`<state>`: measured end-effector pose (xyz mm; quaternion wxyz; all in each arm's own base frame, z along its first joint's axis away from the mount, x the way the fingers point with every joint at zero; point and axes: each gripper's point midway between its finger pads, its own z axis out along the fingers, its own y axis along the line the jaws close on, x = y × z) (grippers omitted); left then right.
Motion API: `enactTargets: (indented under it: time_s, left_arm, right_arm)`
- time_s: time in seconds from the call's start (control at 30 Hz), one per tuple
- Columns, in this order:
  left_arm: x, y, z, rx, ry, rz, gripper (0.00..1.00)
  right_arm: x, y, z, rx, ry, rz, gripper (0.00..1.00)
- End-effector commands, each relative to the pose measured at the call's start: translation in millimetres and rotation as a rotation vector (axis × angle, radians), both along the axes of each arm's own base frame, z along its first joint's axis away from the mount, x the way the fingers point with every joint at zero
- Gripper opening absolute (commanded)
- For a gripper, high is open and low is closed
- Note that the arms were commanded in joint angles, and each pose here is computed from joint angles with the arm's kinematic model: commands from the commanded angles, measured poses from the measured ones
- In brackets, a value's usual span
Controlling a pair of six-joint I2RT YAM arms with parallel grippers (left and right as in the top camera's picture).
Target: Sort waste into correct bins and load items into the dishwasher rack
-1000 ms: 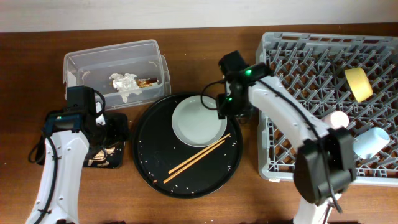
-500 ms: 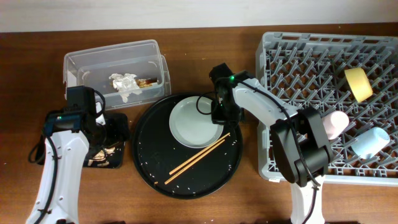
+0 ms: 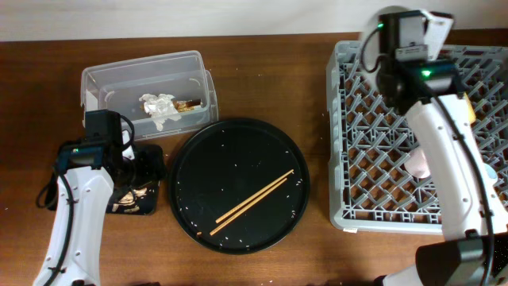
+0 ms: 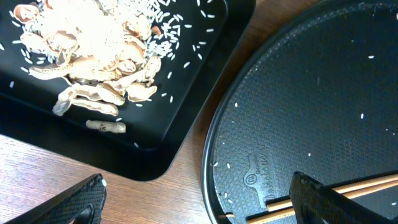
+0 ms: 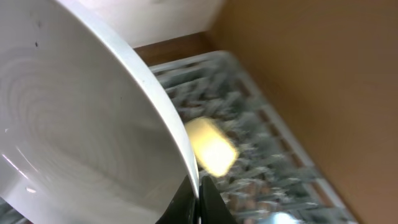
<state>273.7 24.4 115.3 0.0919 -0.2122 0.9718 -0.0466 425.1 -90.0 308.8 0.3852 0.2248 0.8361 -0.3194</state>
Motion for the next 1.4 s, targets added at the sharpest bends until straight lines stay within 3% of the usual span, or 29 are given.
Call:
enactTargets:
  time_s: [0.0,0.33,0.5,0.57,0.63,0.67,0.7,0.73,0.87,0.93,1.07,1.17,1.27,1.37]
  left_arm:
    - [1,-1,5,-0.008,-0.021,0.003,0.94]
    - [2,-1,5,-0.008,-0.025,0.003,0.94]
    - [2,-1,5,-0.008,-0.025,0.003,0.94]
    - [2,-1,5,-0.008,-0.025,0.003,0.94]
    - [2,-1,5,-0.008,-0.025,0.003,0.94]
    - [2,-1,5,-0.008,-0.025,0.003,0.95]
    - [2,-1,5,-0.008,-0.025,0.003,0.98]
    - [2,-1,5,-0.008,-0.025,0.002,0.98]
    - [2,-4,5,-0.008,-0.024,-0.009,0.98]
    - [2,-8,5,-0.008,-0.024,-0.022,0.98]
    - [2,-10,5,-0.007,-0.025,-0.031,0.98]
    - [2,-10,5,-0.008,-0.025,-0.031,0.98]
    - [2,-10,5,-0.008,-0.024,-0.031,0.98]
    - [2,-10,5,-0.008,-0.024,-0.031,0.98]
  right_arm:
    - [-15,-52,11,-0.118,0.002,-0.176,0.04]
    - [20,-44,-110,0.034,0.283,-0.085,0.04]
    - [21,-11,-133,0.2,0.315,0.007,0.04]
    - [15,-4,-124,0.229,0.314,0.031,0.16]
    - [3,3,-101,0.27,0.281,0.061,0.25]
    - [-4,8,-90,0.299,0.264,0.082,0.33]
    - [-13,26,-80,0.391,0.25,0.146,0.5]
    - [-18,46,-77,0.483,0.256,0.232,0.55]
    - [-65,158,-83,0.954,0.433,0.567,0.55]
    - [-86,197,-92,1.023,0.532,0.64,0.55]
    - [-124,264,-128,1.046,0.683,0.651,0.64]
    - [-152,317,-172,1.07,0.739,0.64,0.64]
    - [-172,337,-223,1.0,0.712,0.558,0.6]
    - [-172,331,-253,0.858,0.629,0.516,0.59]
